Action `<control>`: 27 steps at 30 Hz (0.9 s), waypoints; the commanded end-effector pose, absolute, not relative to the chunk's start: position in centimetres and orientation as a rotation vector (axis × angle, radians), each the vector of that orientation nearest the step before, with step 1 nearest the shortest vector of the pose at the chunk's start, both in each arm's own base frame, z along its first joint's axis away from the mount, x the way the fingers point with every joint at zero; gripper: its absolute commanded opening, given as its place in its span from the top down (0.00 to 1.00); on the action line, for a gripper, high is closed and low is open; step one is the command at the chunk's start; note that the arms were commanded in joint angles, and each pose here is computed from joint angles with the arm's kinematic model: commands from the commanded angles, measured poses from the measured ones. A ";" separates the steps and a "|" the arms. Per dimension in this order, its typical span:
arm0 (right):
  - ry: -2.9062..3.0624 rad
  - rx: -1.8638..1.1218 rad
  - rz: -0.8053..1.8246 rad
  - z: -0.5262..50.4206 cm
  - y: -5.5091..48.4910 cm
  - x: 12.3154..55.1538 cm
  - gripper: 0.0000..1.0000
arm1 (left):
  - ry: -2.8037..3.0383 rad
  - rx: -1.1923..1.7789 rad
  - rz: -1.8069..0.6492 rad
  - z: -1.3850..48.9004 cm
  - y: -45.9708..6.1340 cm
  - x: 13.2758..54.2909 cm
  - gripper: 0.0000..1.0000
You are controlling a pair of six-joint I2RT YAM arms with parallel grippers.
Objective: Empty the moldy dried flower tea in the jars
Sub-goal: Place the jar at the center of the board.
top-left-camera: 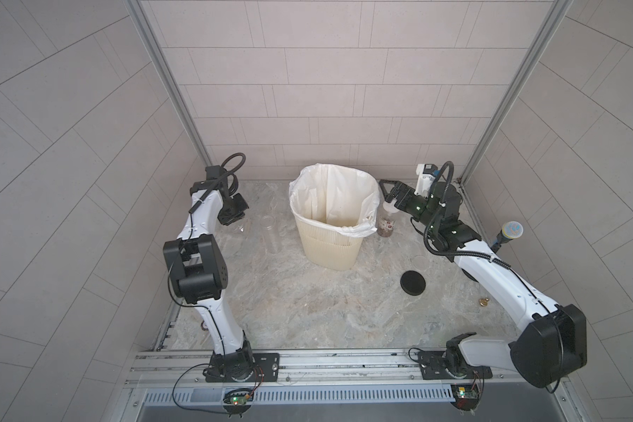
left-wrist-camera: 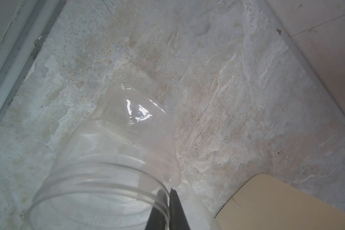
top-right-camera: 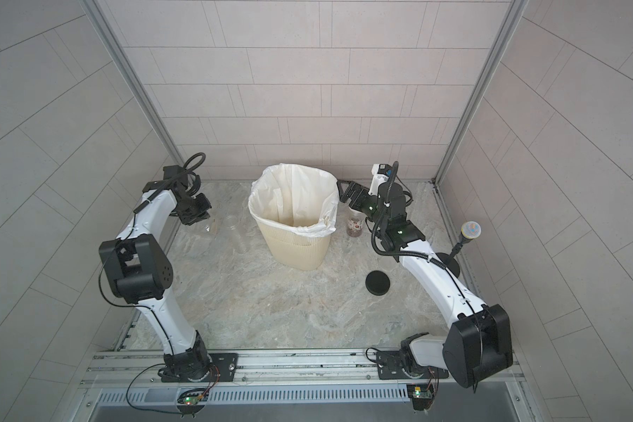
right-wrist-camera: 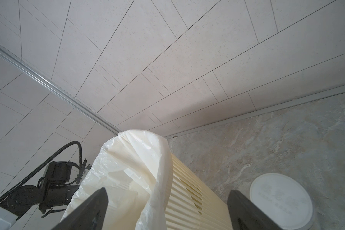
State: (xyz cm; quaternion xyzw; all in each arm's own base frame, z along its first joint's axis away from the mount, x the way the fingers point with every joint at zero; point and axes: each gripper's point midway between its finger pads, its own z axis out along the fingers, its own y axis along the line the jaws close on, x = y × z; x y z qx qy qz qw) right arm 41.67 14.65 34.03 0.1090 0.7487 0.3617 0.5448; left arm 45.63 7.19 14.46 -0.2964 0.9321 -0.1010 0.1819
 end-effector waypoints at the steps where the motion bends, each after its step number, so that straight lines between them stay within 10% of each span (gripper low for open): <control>1: 1.743 0.254 0.830 35.3 13.8 40.9 0.02 | 2.676 -0.859 -0.275 13.5 7.5 45.8 1.00; 8: 1.742 0.260 0.810 35.3 13.3 40.7 0.02 | 2.775 -0.841 -0.281 11.5 7.3 46.2 1.00; 27: 1.764 0.245 0.752 34.9 12.9 40.9 0.02 | 2.674 -0.805 -0.278 14.3 8.0 48.7 0.46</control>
